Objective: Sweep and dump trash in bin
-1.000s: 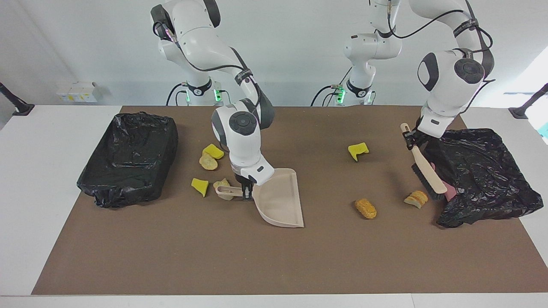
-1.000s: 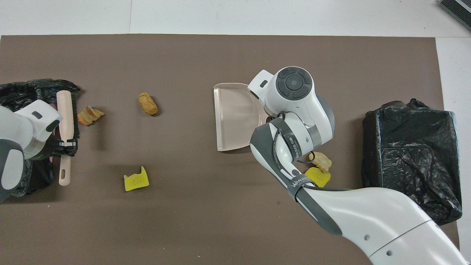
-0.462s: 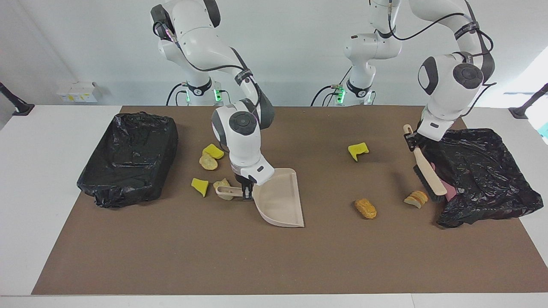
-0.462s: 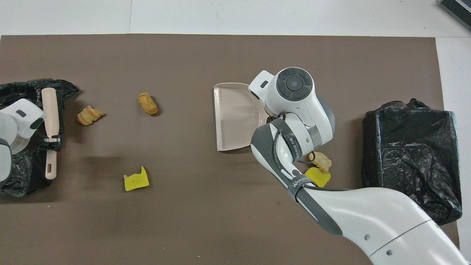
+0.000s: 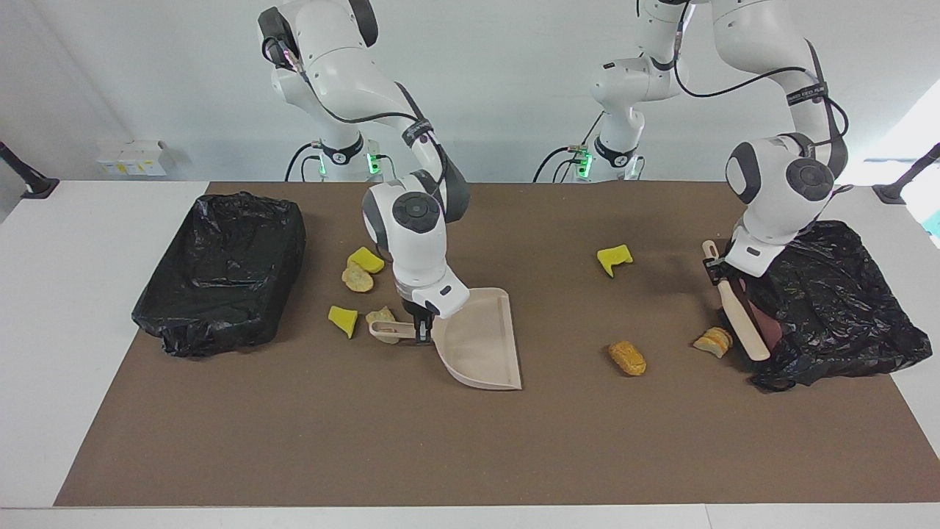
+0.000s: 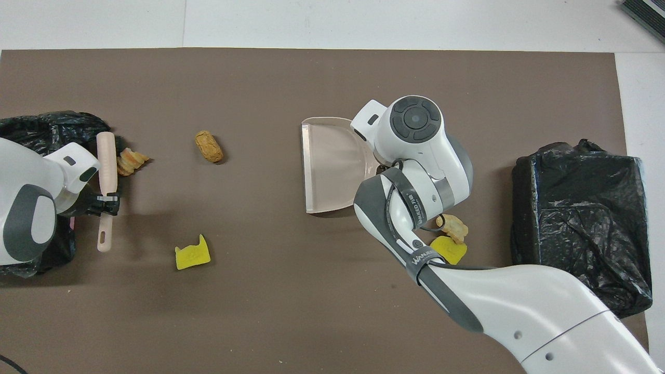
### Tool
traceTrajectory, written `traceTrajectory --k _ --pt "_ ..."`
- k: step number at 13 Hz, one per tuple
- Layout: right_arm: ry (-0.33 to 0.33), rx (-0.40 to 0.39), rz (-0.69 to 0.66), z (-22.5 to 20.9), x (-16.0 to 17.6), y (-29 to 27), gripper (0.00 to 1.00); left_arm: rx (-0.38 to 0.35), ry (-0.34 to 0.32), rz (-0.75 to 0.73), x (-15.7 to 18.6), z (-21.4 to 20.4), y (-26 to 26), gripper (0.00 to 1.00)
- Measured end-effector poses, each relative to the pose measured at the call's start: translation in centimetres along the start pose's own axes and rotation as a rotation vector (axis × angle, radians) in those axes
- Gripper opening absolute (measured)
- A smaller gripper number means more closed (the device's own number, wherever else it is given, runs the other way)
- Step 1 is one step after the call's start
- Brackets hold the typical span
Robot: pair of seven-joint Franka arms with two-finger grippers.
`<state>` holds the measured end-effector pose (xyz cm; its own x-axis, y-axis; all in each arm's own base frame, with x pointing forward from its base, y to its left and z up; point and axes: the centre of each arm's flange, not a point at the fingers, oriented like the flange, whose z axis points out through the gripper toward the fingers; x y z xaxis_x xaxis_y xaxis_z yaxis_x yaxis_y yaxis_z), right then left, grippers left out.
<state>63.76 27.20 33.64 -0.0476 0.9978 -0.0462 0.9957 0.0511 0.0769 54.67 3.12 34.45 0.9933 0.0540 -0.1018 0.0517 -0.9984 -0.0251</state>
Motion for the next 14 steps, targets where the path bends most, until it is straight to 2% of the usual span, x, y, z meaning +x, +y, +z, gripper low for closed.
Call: traceTrajectory --k 3,6,10,14 --pt "-0.007 0.000 -0.005 0.1 0.0 -0.1 0.33 -0.089 0.000 0.016 -0.1 -0.3 4.5 0.26" --pt "-0.095 0.006 -0.077 0.5 0.6 -0.9 0.33 -0.179 0.007 0.044 -0.7 -0.5 10.5 0.26" --pt "-0.151 0.017 -0.120 0.3 1.3 -1.6 0.33 -0.189 0.012 0.122 -1.6 0.6 16.8 0.26" --pt "-0.186 0.033 -0.131 0.4 0.9 -1.8 0.33 -0.198 0.011 0.135 -1.9 0.6 18.0 0.26"
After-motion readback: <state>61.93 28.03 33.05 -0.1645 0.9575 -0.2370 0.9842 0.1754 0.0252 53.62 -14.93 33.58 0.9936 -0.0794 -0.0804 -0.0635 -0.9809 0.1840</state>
